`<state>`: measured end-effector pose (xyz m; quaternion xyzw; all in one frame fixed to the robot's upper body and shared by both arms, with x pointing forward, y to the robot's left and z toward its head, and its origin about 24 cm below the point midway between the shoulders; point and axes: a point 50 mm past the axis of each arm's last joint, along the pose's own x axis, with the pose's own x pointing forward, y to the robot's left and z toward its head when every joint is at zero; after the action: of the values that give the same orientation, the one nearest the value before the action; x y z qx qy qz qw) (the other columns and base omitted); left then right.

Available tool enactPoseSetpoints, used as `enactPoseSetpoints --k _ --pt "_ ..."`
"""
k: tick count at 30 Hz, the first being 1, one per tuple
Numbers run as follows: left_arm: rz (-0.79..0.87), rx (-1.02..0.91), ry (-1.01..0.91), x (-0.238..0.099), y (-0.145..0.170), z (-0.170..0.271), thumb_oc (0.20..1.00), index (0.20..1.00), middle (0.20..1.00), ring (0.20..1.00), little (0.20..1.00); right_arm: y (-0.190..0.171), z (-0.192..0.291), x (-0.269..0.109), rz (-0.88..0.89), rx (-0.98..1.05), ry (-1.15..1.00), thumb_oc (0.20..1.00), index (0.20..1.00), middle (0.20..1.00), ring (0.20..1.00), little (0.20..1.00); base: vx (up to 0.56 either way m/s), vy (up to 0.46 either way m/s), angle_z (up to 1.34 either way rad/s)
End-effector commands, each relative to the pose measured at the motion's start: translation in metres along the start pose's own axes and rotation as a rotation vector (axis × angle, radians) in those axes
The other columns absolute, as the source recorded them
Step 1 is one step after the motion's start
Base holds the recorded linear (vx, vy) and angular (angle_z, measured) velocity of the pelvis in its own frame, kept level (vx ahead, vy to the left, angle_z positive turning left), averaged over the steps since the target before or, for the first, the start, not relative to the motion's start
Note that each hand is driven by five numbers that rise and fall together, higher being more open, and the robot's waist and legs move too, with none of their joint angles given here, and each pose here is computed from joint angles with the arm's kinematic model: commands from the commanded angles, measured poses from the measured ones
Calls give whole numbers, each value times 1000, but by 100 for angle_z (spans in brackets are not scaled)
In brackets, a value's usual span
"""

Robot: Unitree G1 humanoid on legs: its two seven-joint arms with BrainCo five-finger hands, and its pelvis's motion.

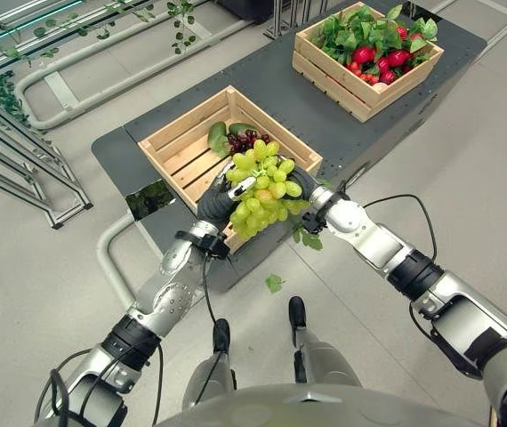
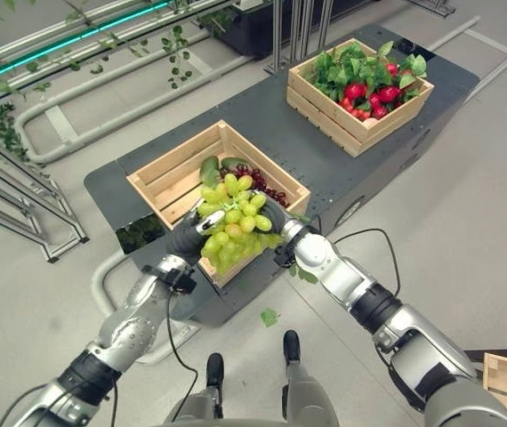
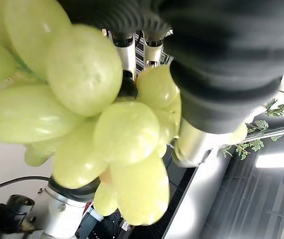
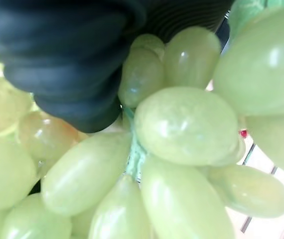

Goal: Pick up the fruits from the basket on one side to the basket on the other side

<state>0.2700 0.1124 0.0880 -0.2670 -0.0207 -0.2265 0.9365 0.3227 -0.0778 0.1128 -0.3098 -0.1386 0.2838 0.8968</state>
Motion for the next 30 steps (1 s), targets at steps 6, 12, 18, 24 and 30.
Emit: enactPoseSetpoints --k 6,12,18,24,30 --pt "-142 25 -138 18 -33 18 1000 1000 1000 1000 1000 9 56 16 -13 55 -265 200 200 200 200 200 0 0 0" --pt "-96 35 -196 9 -25 27 1000 1000 1000 1000 1000 4 51 12 -46 56 -254 200 200 200 200 200 0 0 0" --pt "-67 50 -225 4 -20 32 1000 1000 1000 1000 1000 2 48 10 -62 60 -247 200 200 200 200 200 0 0 0" --pt "-3 92 -275 -10 -8 41 1000 1000 1000 1000 1000 -2 41 4 -86 74 -228 200 200 200 200 200 0 0 2" --pt "82 145 -333 -28 8 52 1000 1000 1000 1000 1000 -8 29 -3 -126 89 -189 200 200 200 200 200 -3 0 2"
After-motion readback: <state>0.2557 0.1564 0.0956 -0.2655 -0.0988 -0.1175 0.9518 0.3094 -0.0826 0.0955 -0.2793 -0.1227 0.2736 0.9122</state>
